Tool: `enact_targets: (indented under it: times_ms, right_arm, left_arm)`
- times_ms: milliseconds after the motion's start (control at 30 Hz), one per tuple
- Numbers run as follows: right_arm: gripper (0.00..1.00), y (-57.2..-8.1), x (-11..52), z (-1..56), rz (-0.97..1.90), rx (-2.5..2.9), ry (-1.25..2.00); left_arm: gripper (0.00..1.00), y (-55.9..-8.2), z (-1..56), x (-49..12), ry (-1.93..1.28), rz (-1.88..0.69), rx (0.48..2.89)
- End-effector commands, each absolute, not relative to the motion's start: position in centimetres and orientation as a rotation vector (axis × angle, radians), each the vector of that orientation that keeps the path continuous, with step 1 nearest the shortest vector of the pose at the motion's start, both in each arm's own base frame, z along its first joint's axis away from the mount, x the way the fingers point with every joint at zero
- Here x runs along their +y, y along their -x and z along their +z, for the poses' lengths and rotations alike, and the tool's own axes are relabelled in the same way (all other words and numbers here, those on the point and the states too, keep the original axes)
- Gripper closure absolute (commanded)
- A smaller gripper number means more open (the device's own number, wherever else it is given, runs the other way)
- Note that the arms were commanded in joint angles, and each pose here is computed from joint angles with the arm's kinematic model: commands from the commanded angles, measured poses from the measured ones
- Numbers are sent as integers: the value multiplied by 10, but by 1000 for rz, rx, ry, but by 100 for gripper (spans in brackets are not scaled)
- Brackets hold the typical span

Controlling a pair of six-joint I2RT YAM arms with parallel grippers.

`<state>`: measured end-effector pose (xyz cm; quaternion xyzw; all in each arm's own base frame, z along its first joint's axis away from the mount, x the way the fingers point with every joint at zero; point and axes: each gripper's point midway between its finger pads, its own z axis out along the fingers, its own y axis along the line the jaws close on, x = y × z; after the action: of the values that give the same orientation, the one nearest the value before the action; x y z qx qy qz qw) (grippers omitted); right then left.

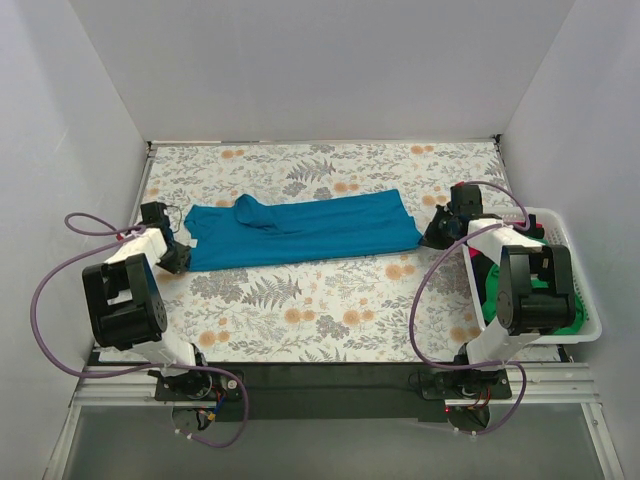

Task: Fold and stack the t-shirts
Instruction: Fold the tshirt

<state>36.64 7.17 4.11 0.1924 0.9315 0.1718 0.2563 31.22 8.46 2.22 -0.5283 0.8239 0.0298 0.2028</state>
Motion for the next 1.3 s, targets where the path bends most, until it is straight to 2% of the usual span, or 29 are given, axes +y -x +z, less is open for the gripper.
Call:
enact_targets:
  times_ms: [0,133,233,267,300,367,400,433,500,533,567,633,767,833,933,967,1033,1100,1267]
  right_arm:
    - [99,-343,45,31,310,2587,-535]
    - [99,-326,46,25,312,2657,-512]
    - [94,-319,46,28,309,2682,-468]
    - [90,-320,46,31,312,2681,-455]
    - [83,-320,47,36,314,2673,-433]
    - [75,-325,47,47,305,2661,-385]
    - [66,-328,48,55,306,2645,-360]
    - [62,-337,52,66,309,2621,-328]
    - [51,-342,54,79,287,2611,-270]
    - [48,-350,60,93,284,2585,-230]
    - [45,-353,61,100,264,2577,-196]
    - [38,-360,75,117,273,2532,-116]
    - [36,-378,113,149,329,2436,92]
    - [32,-379,137,153,391,2400,194]
    - [28,-374,159,148,471,2387,265]
    - [26,-371,166,146,511,2389,286]
    - [23,-366,172,140,542,2394,314]
    - [21,-361,176,141,573,2388,336]
    - [20,-351,173,137,569,2385,352]
  left_arm:
    - [99,-285,26,89,1527,135,2282]
    - [94,-266,22,79,1555,121,2317]
    - [83,-257,29,78,1548,127,2310]
    - [78,-257,34,79,1540,128,2296]
    - [68,-255,37,79,1534,135,2301]
    - [56,-261,51,85,1510,149,2268]
    - [44,-261,56,86,1499,160,2269]
    - [36,-269,67,91,1481,161,2244]
    - [28,-274,80,93,1459,164,2234]
    - [22,-284,93,96,1443,150,2207]
    - [19,-288,100,96,1434,139,2199]
    - [18,-295,113,93,1407,126,2196]
    - [18,-324,143,72,1309,25,2196]
    - [18,-338,144,43,1267,-119,2229]
    - [16,-358,140,2,1198,-281,2276]
    - [11,-364,134,-18,1174,-317,2313]
    - [8,-377,134,-48,1124,-427,2338]
    - [6,-386,121,-73,1094,-461,2389]
    - [6,-414,91,-90,1066,-398,2444]
